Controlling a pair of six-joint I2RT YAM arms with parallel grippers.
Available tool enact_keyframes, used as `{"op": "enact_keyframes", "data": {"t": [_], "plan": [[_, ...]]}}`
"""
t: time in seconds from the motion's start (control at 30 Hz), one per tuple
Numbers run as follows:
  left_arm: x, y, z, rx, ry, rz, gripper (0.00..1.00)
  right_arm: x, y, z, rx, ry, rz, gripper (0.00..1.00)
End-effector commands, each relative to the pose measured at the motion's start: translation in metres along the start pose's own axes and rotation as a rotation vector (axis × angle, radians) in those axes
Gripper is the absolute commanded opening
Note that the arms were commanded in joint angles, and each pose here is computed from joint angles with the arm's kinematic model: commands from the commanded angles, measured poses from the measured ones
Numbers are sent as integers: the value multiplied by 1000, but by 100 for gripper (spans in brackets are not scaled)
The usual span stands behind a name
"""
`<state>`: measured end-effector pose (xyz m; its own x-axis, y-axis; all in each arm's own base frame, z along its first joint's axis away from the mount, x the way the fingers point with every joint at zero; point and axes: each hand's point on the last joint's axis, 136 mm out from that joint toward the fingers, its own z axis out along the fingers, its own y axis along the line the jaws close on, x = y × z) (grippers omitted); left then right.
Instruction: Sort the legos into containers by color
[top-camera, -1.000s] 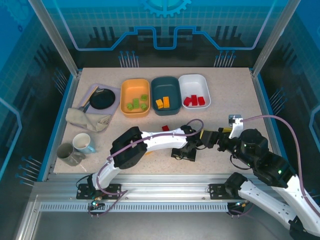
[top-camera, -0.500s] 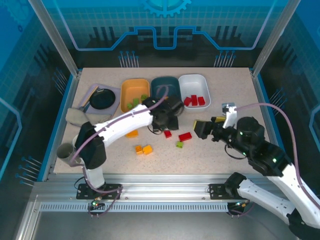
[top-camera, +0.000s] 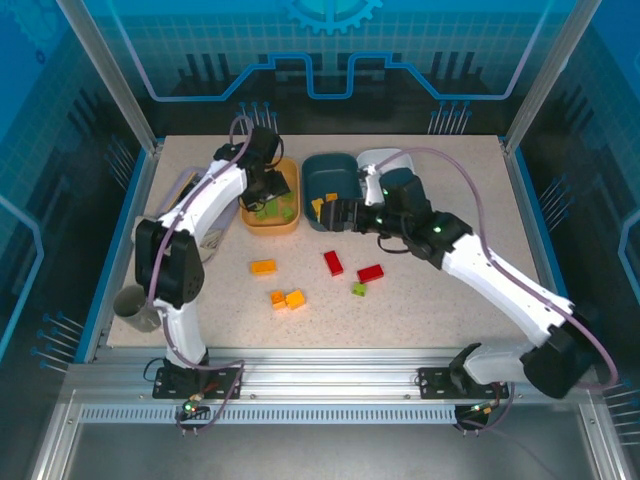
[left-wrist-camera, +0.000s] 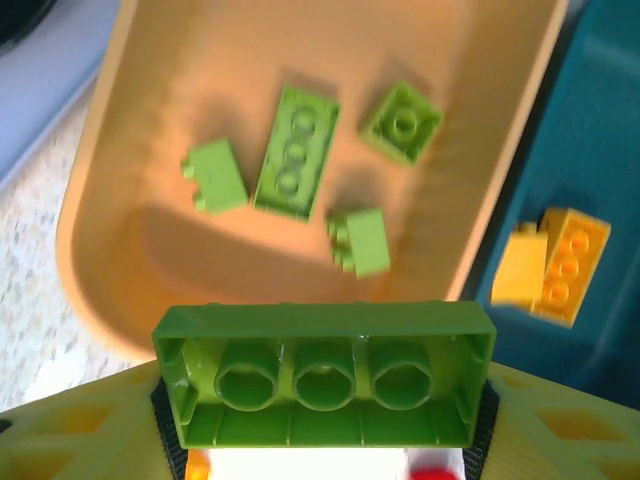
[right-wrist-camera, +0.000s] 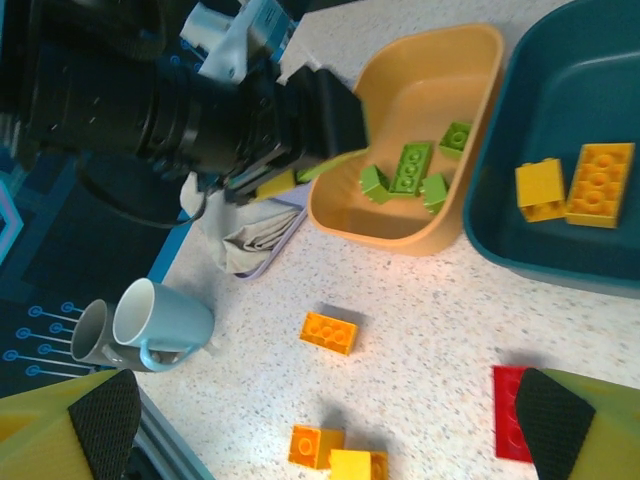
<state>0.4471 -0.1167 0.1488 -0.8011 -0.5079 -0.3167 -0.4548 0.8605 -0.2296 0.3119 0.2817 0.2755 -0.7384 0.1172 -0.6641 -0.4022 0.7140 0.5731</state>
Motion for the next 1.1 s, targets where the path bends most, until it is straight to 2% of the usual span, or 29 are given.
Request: {"op": "enact_keyframes", "data": {"t": [0.0, 0.13, 0.3, 0.5, 0.67, 0.8, 0.87, 1.07], "plan": [[-34, -9, 20, 26, -36, -6, 66, -31, 23, 16, -115, -56, 8, 99], [-64, -9, 52, 8, -45, -35, 66, -48, 14, 46, -84, -103, 19, 99], [-83, -11, 88, 5, -23, -64, 67, -61, -9, 70, -45, -149, 95, 99], [-80, -9, 118, -34, 20, -80, 67, -61, -28, 77, 14, -135, 137, 99], [-64, -1, 130, -59, 83, -104, 76, -55, -41, 75, 70, -116, 149, 99], [-66, -12, 117, -10, 85, -98, 82, -50, -48, 67, 125, -96, 121, 99], [-73, -22, 99, 35, 56, -91, 84, -46, -52, 60, 156, -85, 96, 99], [-95, -48, 15, 161, -56, -107, 85, -33, -50, 32, 240, -55, -62, 97]]}}
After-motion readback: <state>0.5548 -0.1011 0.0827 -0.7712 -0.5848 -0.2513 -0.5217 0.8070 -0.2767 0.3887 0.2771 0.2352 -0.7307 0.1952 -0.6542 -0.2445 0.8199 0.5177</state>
